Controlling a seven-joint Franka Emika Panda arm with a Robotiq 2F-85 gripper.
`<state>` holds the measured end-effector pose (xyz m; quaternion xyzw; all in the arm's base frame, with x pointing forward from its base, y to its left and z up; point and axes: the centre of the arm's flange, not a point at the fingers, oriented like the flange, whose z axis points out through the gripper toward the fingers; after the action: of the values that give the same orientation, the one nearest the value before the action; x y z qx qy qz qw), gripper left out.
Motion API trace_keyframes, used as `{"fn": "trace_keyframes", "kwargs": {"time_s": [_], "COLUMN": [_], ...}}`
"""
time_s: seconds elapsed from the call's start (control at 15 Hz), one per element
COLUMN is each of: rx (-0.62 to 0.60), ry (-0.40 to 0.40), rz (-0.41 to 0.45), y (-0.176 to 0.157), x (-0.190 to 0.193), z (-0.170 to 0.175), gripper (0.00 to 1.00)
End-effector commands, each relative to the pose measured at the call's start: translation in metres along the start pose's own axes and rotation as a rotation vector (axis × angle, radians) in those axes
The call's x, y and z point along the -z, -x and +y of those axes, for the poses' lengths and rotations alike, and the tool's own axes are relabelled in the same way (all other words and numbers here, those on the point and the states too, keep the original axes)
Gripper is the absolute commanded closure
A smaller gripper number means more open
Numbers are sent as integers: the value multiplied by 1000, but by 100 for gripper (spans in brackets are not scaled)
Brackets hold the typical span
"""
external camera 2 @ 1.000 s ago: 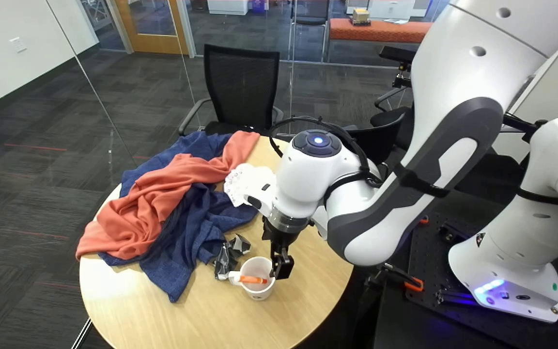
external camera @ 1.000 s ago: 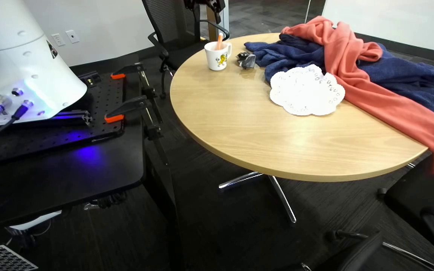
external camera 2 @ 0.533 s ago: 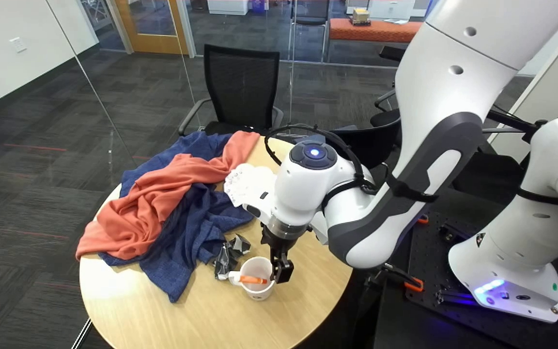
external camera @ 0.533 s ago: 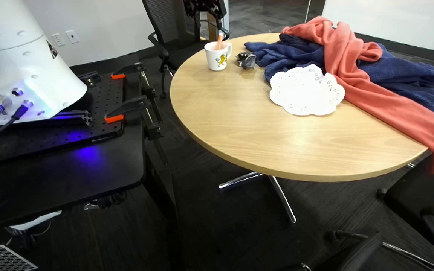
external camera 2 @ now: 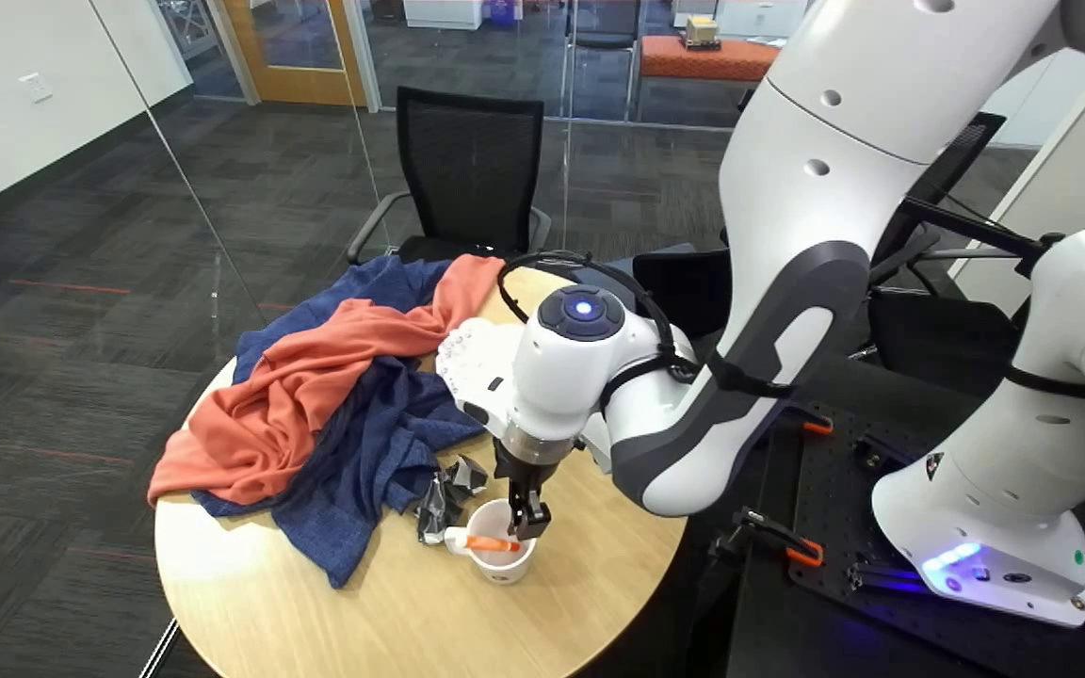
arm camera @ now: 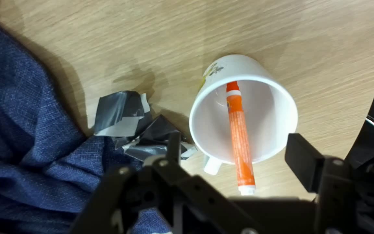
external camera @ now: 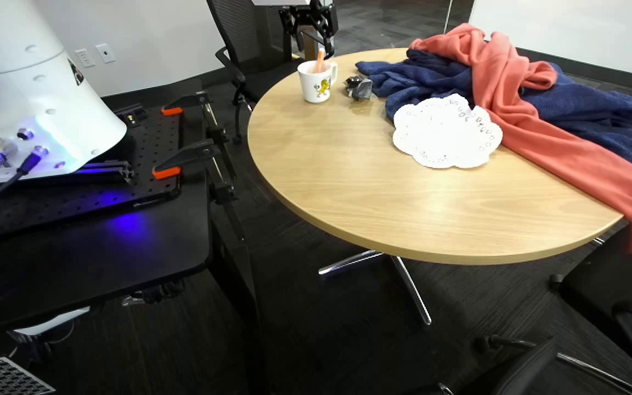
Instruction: Remove the marker from the mug cup and place it on the table
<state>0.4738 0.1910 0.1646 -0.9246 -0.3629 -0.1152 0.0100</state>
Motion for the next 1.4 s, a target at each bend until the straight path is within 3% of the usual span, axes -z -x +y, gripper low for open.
{"fn": "trace_keyframes", "kwargs": {"time_s": [0.0,0.13,0.4,1.33], "rx": [-11,-9,-6,18], "ry": [10,0,-15,-46], "rz": [8,4,1,-6], "y": [-12,-14,-18,-36], "x": [-18,-25,-35,-68], "z": [2,2,-1,-13], "gripper": [37,46,53,56]}}
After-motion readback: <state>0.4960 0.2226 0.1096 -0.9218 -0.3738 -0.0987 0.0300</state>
